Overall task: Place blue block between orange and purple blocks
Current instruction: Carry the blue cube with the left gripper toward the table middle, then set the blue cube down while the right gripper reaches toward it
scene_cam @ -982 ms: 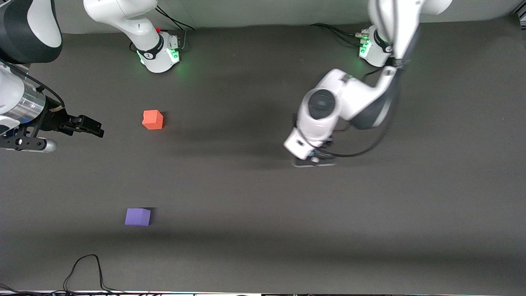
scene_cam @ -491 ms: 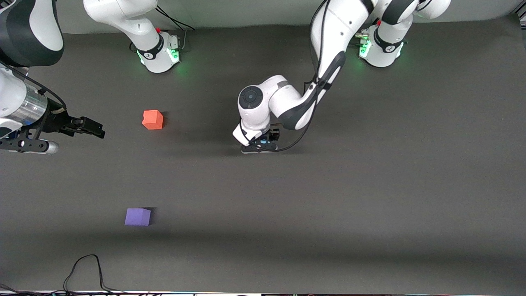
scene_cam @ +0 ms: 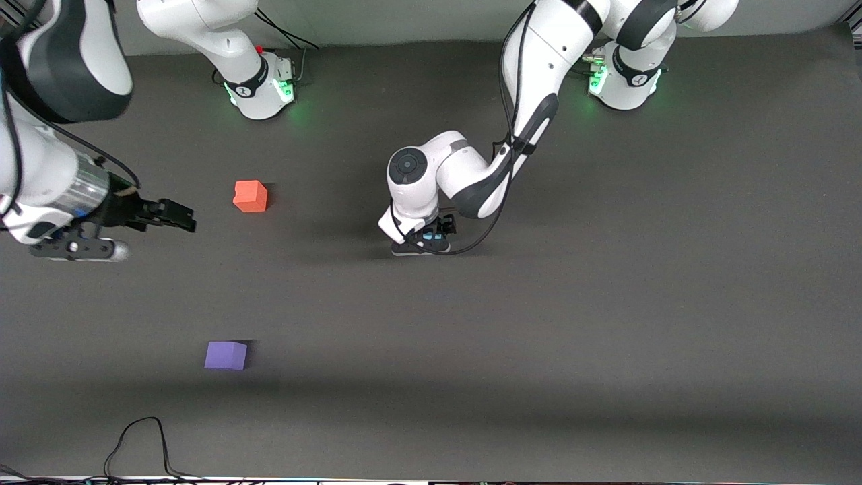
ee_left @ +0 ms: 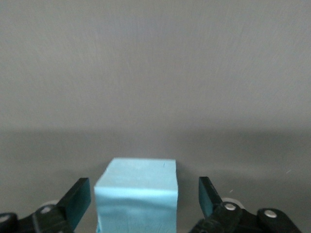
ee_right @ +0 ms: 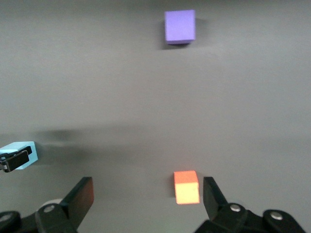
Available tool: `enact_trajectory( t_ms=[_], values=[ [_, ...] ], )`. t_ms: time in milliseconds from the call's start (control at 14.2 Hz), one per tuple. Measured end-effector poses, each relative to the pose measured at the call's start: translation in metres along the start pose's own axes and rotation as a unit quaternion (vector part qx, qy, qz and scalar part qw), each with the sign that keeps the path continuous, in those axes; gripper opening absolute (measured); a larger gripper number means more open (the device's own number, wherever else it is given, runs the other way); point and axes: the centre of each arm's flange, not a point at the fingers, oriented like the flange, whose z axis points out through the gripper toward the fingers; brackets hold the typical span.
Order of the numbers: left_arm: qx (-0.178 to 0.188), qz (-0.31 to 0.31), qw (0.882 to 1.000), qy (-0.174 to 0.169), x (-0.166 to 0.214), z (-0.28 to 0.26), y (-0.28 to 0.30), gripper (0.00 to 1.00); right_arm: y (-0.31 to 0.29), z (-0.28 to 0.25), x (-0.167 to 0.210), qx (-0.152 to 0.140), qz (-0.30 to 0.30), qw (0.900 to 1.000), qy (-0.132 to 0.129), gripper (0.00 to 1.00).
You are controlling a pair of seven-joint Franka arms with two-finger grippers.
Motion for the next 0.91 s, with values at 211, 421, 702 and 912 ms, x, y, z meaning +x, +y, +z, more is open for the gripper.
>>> enact_trajectory(
  t_ms=[211, 421, 702, 912],
  values=[
    [0.01, -0.018, 1.0, -0.003, 0.04, -0.065, -0.03, 1.0, -0.062, 0.033, 0.011, -0.006, -0.03, 1.0, 0.003, 1.0],
    [0.005, -0.011, 0.999, -0.03, 0.09, -0.149, -0.102, 1.0, -0.151, 0.067, 0.001, -0.002, -0.038, 0.999, 0.011, 1.0],
    [0.0, 0.029, 0.995, -0.095, 0.171, -0.217, -0.286, 1.0, -0.294, 0.122, -0.043, -0.002, -0.029, 0.999, 0.041, 1.0],
    [-0.011, 0.058, 0.991, -0.118, 0.195, -0.248, -0.403, 1.0, -0.371, 0.189, -0.064, -0.01, -0.025, 0.998, 0.055, 1.0]
  ],
)
